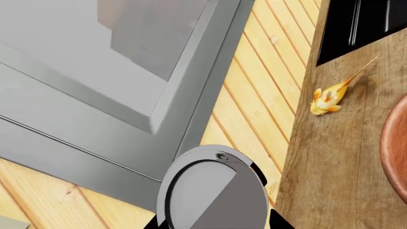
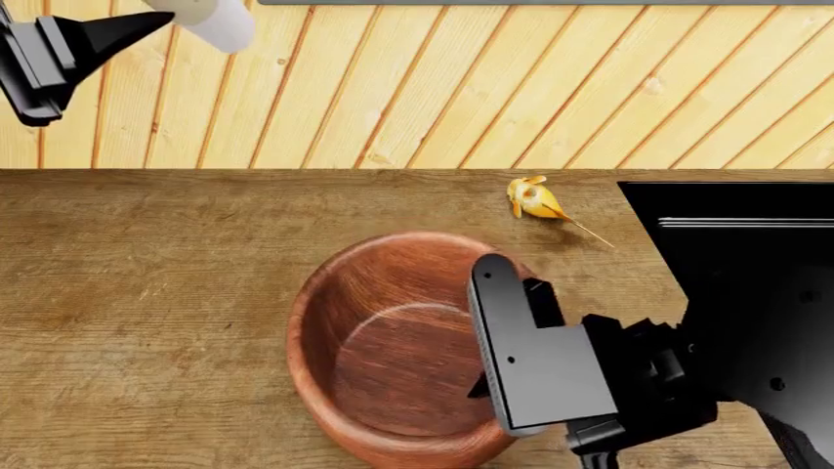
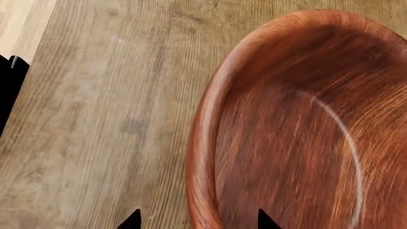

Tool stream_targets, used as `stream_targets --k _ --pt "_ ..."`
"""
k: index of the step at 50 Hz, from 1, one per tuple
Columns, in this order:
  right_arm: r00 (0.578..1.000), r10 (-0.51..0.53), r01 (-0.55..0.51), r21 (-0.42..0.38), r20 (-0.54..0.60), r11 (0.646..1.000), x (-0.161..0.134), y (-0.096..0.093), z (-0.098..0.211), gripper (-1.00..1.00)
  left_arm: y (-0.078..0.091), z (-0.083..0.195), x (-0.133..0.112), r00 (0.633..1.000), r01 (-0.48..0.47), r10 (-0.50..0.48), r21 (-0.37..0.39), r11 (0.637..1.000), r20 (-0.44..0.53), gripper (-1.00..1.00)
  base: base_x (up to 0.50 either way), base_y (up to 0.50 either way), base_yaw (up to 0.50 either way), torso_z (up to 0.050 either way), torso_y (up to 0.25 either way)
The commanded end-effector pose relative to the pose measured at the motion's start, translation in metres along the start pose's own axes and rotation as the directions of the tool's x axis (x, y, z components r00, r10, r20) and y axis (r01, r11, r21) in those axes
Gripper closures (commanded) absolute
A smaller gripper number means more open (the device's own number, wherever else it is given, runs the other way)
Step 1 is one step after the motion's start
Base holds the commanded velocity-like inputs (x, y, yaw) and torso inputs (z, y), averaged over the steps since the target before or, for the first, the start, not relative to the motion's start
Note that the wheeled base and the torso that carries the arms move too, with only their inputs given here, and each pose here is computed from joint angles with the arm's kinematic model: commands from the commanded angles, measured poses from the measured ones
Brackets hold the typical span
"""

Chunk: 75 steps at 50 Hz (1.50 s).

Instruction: Pick the cup and bowl from the sink and place them on the counter for drying.

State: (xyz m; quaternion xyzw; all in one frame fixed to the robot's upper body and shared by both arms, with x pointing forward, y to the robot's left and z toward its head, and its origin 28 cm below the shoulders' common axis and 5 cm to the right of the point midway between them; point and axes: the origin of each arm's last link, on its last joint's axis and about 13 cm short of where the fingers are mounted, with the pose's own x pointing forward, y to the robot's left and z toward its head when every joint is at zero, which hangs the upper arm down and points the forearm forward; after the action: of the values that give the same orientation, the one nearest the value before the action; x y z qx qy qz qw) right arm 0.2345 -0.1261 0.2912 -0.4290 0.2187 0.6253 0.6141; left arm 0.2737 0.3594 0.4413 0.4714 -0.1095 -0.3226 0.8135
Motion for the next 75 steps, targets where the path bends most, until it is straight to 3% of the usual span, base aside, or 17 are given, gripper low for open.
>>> stream_targets --k 1,8,12,16,20,26,30,35,38,41,46,52,54,62,64,73,75 --pt "0.999 -0.038 0.037 -0.011 -0.035 0.999 -0.018 0.004 0.007 -1.0 0.0 -0.001 0.0 1.0 -0.011 0.011 -0.013 1.0 0.01 1.0 0.0 0.0 0.0 0.0 0.0" --pt "0.995 -0.083 0.081 -0.056 -0.048 0.995 -0.039 0.008 0.018 -1.0 -0.003 -0.002 0.0 1.0 -0.011 0.011 -0.013 1.0 0.007 1.0 0.0 0.0 0.0 0.0 0.0" --pt "0.983 -0.184 0.186 -0.119 0.024 0.975 -0.07 0.018 0.037 -1.0 -0.004 -0.002 -0.002 1.0 0.0 0.0 -0.016 1.0 0.002 1.0 0.0 0.0 0.0 0.0 0.0" --pt "0.952 -0.288 0.301 -0.137 0.106 0.944 -0.082 0.033 0.042 -1.0 -0.021 -0.007 -0.005 1.0 0.029 -0.029 -0.021 0.999 -0.007 1.0 0.0 0.0 0.0 0.0 0.0" --pt "0.909 -0.366 0.397 -0.145 0.198 0.906 -0.082 0.042 0.04 -1.0 -0.038 -0.012 -0.015 0.998 0.056 -0.058 -0.04 0.998 -0.04 1.0 0.0 0.0 0.0 0.0 0.0" --pt "0.871 -0.4 0.441 -0.097 0.287 0.892 -0.061 0.051 0.021 -1.0 -0.061 -0.015 -0.031 0.984 0.115 -0.123 -0.067 0.991 -0.131 1.0 0.0 0.0 0.0 0.0 0.0" --pt "0.828 -0.431 0.485 -0.074 0.359 0.871 -0.051 0.058 0.016 -1.0 -0.063 -0.011 -0.034 0.978 0.13 -0.14 -0.072 0.989 -0.153 1.0 0.0 0.0 0.0 0.0 0.0" --pt "0.747 -0.504 0.564 -0.013 0.433 0.825 -0.044 0.07 0.006 -1.0 -0.055 0.0 -0.039 0.958 0.176 -0.183 -0.052 0.983 -0.22 1.0 0.0 0.0 0.0 0.0 0.0" --pt "0.729 -0.511 0.563 0.026 0.456 0.826 -0.034 0.073 -0.002 -1.0 -0.044 0.009 -0.04 0.943 0.208 -0.212 -0.042 0.977 -0.257 1.0 0.0 0.0 0.0 0.0 0.0" --pt "0.713 -0.5 0.543 0.064 0.491 0.837 -0.02 0.076 -0.008 -1.0 -0.021 0.024 -0.034 0.939 0.217 -0.223 -0.05 0.975 -0.261 1.0 0.0 0.0 0.0 0.0 0.0" --pt "0.701 -0.499 0.51 0.13 0.51 0.85 -0.009 0.083 -0.014 -1.0 0.009 0.026 -0.015 0.936 0.194 -0.231 -0.16 0.968 -0.266 1.0 0.0 0.0 0.0 0.0 0.0" --pt "0.705 -0.518 0.495 0.186 0.484 0.849 -0.003 0.083 -0.02 -1.0 0.03 0.018 0.003 0.913 0.205 -0.278 -0.253 0.945 -0.3 1.0 0.0 0.0 0.0 0.0 0.0" --pt "0.688 -0.542 0.512 0.206 0.482 0.834 -0.007 0.079 -0.02 -1.0 0.029 0.013 0.011 0.907 0.216 -0.309 -0.315 0.924 -0.285 1.0 0.0 0.0 0.0 0.0 0.0" --pt "0.681 -0.561 0.526 0.218 0.47 0.822 -0.013 0.066 -0.022 -1.0 0.005 -0.011 0.02 0.858 0.261 -0.409 -0.422 0.868 -0.31 1.0 0.0 0.0 0.0 0.0 0.0" --pt "0.68 -0.562 0.526 0.221 0.471 0.821 -0.012 0.063 -0.024 -1.0 0.001 -0.015 0.02 0.832 0.281 -0.442 -0.433 0.857 -0.335 1.0 0.0 0.0 0.0 0.0 0.0" --pt "0.673 -0.568 0.524 0.237 0.473 0.818 -0.01 0.059 -0.028 -1.0 -0.011 -0.027 0.02 0.785 0.289 -0.492 -0.481 0.828 -0.376 1.0 0.0 0.0 0.0 0.0 0.001" --pt "0.67 -0.568 0.524 0.239 0.478 0.818 -0.009 0.058 -0.028 -1.0 -0.012 -0.027 0.021 0.789 0.289 -0.493 -0.486 0.825 -0.366 1.0 0.0 0.0 0.0 0.0 0.0"
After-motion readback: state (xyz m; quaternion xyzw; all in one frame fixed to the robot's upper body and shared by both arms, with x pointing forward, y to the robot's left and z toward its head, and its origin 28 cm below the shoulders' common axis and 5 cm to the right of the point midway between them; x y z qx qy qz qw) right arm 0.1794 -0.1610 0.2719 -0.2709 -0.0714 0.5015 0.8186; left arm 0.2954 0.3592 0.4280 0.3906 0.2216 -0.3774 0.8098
